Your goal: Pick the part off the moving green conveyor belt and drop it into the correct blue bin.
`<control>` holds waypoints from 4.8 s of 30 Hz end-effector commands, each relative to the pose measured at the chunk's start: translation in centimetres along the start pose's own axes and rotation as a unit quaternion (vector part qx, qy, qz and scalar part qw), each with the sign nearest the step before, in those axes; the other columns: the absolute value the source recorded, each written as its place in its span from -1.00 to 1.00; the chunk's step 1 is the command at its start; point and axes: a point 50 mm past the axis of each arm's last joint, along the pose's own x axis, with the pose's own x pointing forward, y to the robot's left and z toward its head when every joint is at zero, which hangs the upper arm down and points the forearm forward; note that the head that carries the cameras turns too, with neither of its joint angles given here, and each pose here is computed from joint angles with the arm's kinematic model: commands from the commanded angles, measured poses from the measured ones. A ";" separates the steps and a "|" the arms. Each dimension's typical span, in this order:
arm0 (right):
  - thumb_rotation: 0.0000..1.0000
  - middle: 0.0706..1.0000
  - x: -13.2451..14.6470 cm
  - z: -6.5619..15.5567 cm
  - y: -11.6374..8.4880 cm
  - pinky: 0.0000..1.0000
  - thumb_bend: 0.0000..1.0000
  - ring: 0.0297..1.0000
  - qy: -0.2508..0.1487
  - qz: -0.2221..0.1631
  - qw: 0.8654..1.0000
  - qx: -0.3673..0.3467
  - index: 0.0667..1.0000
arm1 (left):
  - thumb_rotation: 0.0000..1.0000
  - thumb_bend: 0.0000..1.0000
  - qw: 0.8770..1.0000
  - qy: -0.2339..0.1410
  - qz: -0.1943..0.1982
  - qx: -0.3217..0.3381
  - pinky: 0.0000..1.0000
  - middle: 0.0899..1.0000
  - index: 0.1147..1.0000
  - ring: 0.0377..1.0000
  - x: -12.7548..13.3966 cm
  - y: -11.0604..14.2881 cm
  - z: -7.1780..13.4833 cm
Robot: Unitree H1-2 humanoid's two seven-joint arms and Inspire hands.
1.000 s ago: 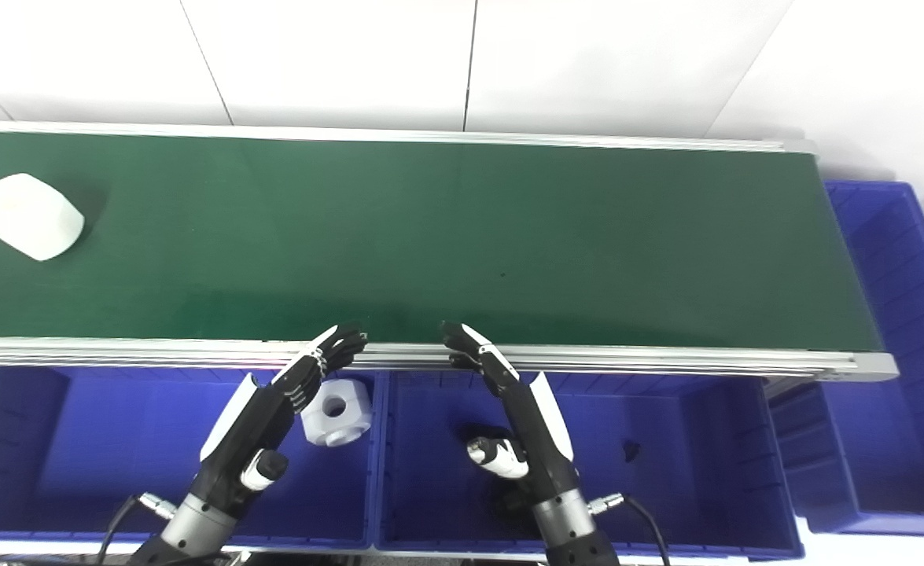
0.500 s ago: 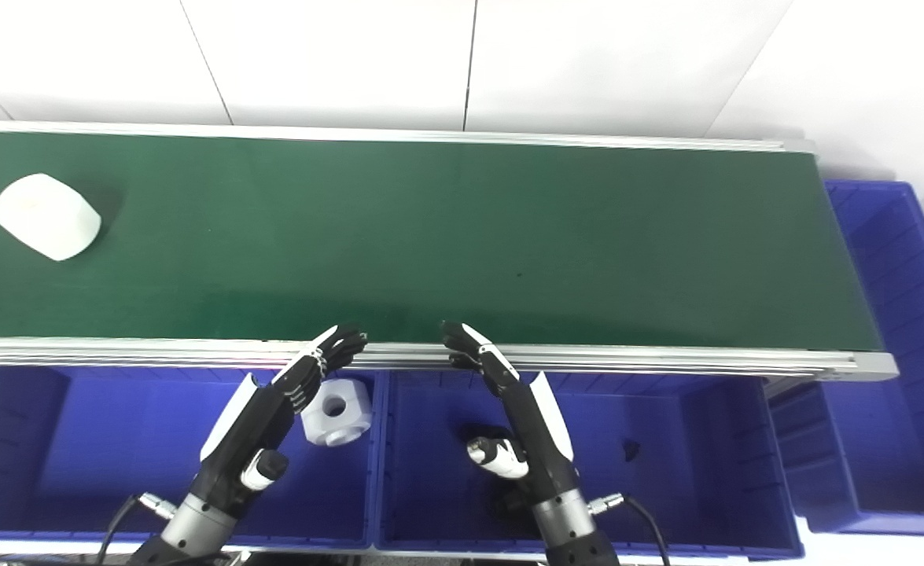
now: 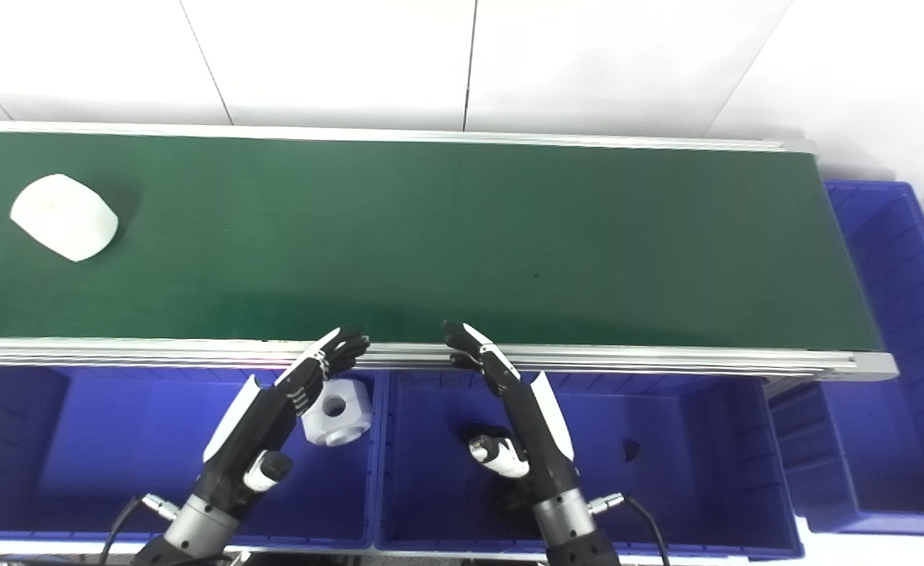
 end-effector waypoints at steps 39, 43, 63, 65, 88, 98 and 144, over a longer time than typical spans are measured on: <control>1.00 0.80 0.2 -2.8 -2.0 0.52 1.00 0.73 0.036 0.001 0.999 -0.017 0.79 | 0.93 1.00 1.000 -0.008 0.007 0.019 0.67 0.66 0.62 0.67 2.5 -2.0 -2.3; 1.00 0.78 0.2 -3.3 -2.0 0.50 1.00 0.71 0.044 0.001 0.999 -0.016 0.78 | 0.93 1.00 1.000 -0.006 0.006 0.019 0.65 0.65 0.61 0.66 2.5 -2.0 -2.5; 1.00 0.72 0.2 -3.2 -2.0 0.43 1.00 0.68 0.043 0.005 0.999 -0.014 0.75 | 0.95 1.00 1.000 -0.012 0.010 0.026 0.60 0.62 0.57 0.62 2.6 -2.1 -2.4; 1.00 0.73 0.3 -3.2 -2.0 0.43 1.00 0.68 0.042 0.006 0.999 -0.013 0.75 | 0.95 1.00 1.000 -0.016 0.010 0.025 0.60 0.62 0.57 0.62 2.6 -2.0 -2.2; 0.99 0.81 1.1 0.1 -0.8 0.54 1.00 0.76 -0.033 0.011 0.999 -0.040 0.79 | 0.81 1.00 0.980 -0.185 0.001 0.079 0.66 0.64 0.61 0.65 4.2 3.4 7.5; 0.90 0.80 0.3 1.7 -0.5 0.38 0.98 0.70 -0.063 0.030 0.997 -0.040 0.78 | 0.83 1.00 0.967 -0.199 0.031 0.158 0.65 0.67 0.63 0.66 5.7 8.0 8.9; 0.79 0.79 -1.2 2.4 1.3 0.31 0.89 0.73 -0.141 0.013 0.987 -0.077 0.75 | -0.01 1.00 0.791 -0.095 -0.083 0.598 0.64 0.60 0.60 0.62 16.7 22.8 14.4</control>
